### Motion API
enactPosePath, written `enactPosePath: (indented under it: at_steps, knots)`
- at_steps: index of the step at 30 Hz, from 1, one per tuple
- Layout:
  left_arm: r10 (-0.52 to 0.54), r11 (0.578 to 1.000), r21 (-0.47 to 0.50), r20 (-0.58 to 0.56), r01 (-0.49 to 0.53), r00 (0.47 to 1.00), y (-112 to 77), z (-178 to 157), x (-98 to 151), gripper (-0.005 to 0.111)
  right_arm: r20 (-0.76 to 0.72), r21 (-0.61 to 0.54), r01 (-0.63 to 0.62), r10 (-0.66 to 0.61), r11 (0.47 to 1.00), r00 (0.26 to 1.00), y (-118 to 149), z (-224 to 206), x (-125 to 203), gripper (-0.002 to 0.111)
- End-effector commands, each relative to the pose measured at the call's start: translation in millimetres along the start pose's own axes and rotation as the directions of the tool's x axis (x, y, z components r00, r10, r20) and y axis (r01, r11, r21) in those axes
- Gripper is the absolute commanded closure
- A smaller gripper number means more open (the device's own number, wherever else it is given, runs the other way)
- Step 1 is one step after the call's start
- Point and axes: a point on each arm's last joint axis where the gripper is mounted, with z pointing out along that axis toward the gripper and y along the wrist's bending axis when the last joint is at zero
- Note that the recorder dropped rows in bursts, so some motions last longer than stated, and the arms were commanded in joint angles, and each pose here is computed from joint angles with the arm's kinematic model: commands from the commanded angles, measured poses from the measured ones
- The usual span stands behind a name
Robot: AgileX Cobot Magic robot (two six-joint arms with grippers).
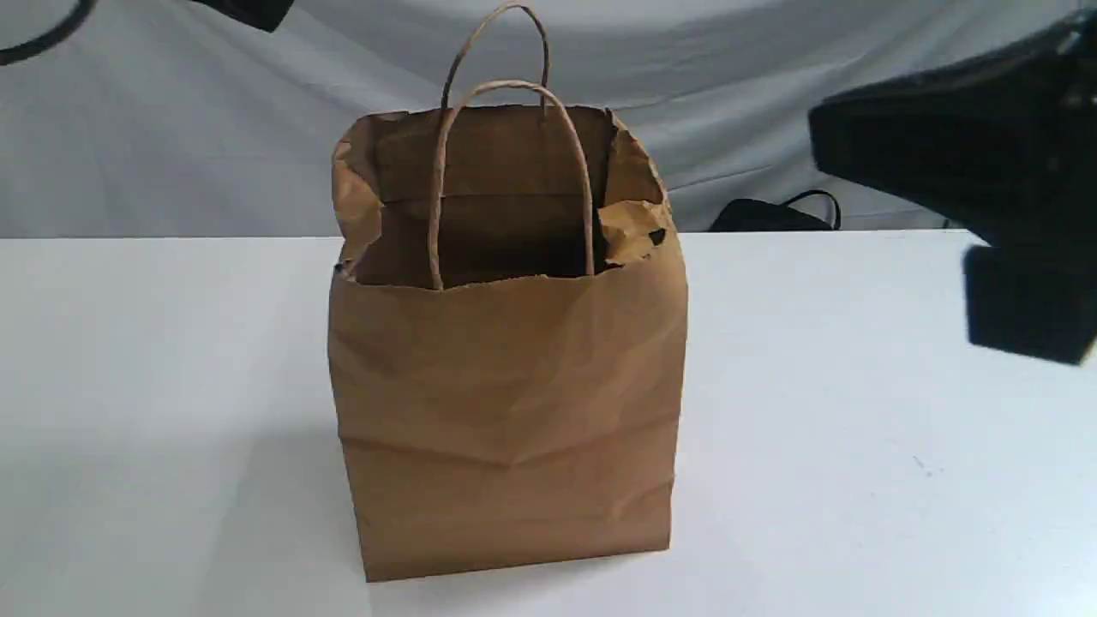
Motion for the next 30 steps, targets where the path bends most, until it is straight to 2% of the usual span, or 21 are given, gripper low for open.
enactPosePath:
  at_steps: [1, 8, 11, 16, 23, 30]
  knots:
    - [-0.007, 0.999, -0.049, 0.139, 0.014, 0.99, -14.7, -29.2, 17.5, 0.107, 0.106, 0.075, -0.004, -0.004, 0.997, 0.994, 0.2, -19.0, 11.0, 0.108]
    - [-0.039, 0.989, -0.124, 0.312, 0.081, 0.949, -46.4, -58.4, 88.8, 0.107, 0.225, 0.118, -0.067, 0.039, 0.991, 0.974, 6.0, -46.7, 38.8, 0.108]
    - [-0.086, 0.977, -0.139, 0.424, 0.159, 0.901, -59.0, -64.4, 124.2, 0.107, 0.228, 0.114, -0.065, 0.038, 0.991, 0.973, 8.7, -52.1, 47.1, 0.108]
    - [-0.136, 0.961, -0.141, 0.516, 0.24, 0.846, -74.0, -67.0, 171.6, 0.107, 0.227, 0.088, -0.077, 0.055, 0.993, 0.972, 12.1, -56.6, 49.1, 0.108]
    - [-0.163, 0.957, -0.108, 0.565, 0.268, 0.809, -89.7, -74.2, 204.6, 0.107, 0.235, 0.069, -0.116, 0.097, 0.991, 0.967, 12.9, -56.6, 48.6, 0.108]
    - [-0.135, 0.958, -0.118, 0.62, 0.261, 0.773, -94.6, -87.7, 207.8, 0.107, 0.235, 0.069, -0.116, 0.097, 0.991, 0.967, 12.9, -56.6, 48.6, 0.108]
